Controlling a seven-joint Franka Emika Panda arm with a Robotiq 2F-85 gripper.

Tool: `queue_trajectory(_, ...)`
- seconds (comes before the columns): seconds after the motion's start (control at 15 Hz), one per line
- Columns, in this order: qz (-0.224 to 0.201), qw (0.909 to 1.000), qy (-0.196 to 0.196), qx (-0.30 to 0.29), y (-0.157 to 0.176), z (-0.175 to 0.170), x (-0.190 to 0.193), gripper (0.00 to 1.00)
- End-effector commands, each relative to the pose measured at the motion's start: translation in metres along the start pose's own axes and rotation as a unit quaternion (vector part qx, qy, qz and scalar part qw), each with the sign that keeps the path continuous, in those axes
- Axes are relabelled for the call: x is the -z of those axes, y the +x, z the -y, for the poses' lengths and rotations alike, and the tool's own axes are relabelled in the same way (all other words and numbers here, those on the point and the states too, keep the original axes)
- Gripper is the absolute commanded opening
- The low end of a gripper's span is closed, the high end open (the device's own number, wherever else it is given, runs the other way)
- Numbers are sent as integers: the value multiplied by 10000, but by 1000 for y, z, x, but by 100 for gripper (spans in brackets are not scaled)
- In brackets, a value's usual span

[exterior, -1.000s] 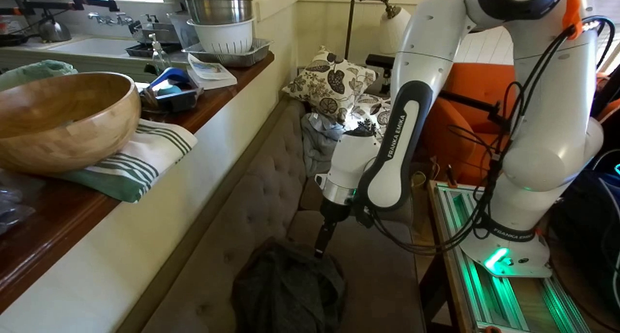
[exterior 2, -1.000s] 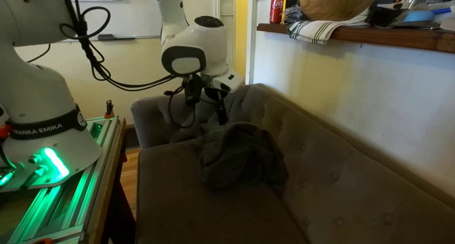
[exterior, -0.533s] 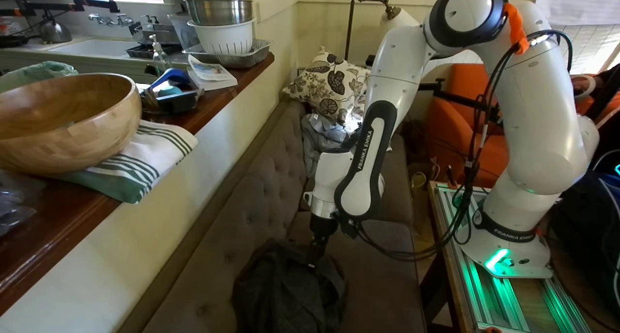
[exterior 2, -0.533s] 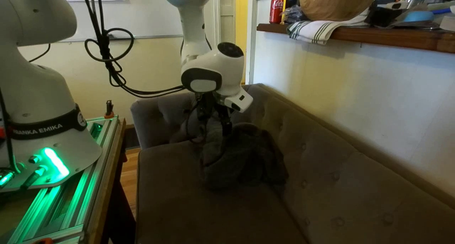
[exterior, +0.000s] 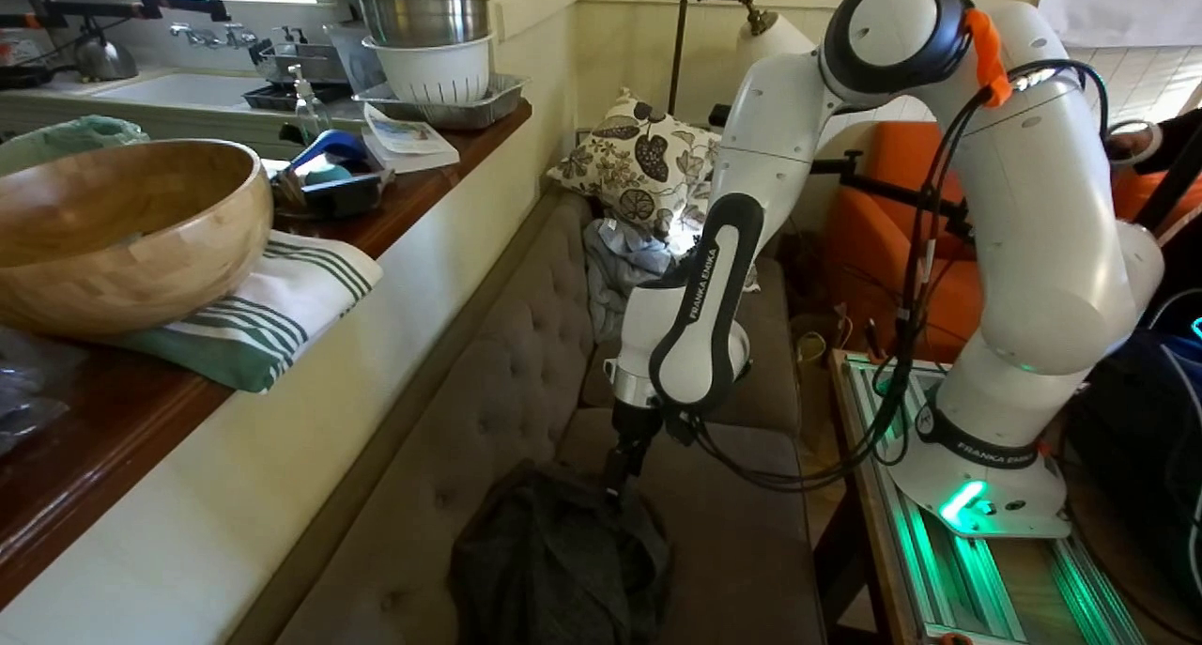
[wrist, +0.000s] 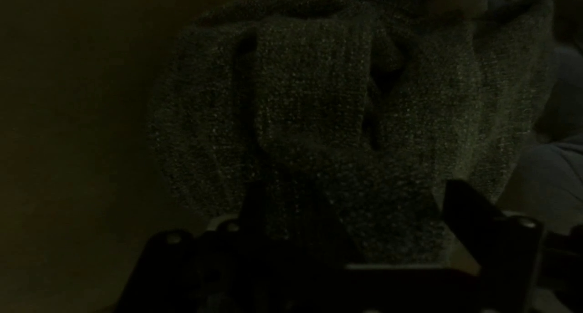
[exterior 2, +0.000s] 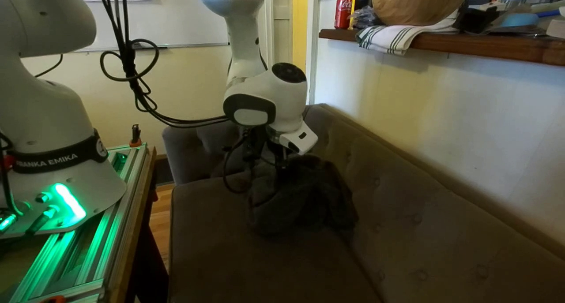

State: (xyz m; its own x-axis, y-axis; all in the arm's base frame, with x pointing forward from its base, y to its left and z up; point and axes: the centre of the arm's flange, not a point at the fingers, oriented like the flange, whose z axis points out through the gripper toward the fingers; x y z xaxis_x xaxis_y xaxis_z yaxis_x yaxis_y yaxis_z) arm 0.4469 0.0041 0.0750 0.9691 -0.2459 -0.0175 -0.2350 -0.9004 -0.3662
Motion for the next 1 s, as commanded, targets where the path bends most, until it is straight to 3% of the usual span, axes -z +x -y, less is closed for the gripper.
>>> queue_trajectory(0.0, -30, 9993, -364, -28, 4, 1, 6, 100)
queue_trajectory(0.33, -34, 9944, -1035, 226, 38, -11, -49, 100)
queue_trajectory(0.73, 171, 9968, -299, 721, 61, 39, -102, 100)
queue_trajectory(0.93, 525, 9980, -166, 312, 50, 16, -115, 100)
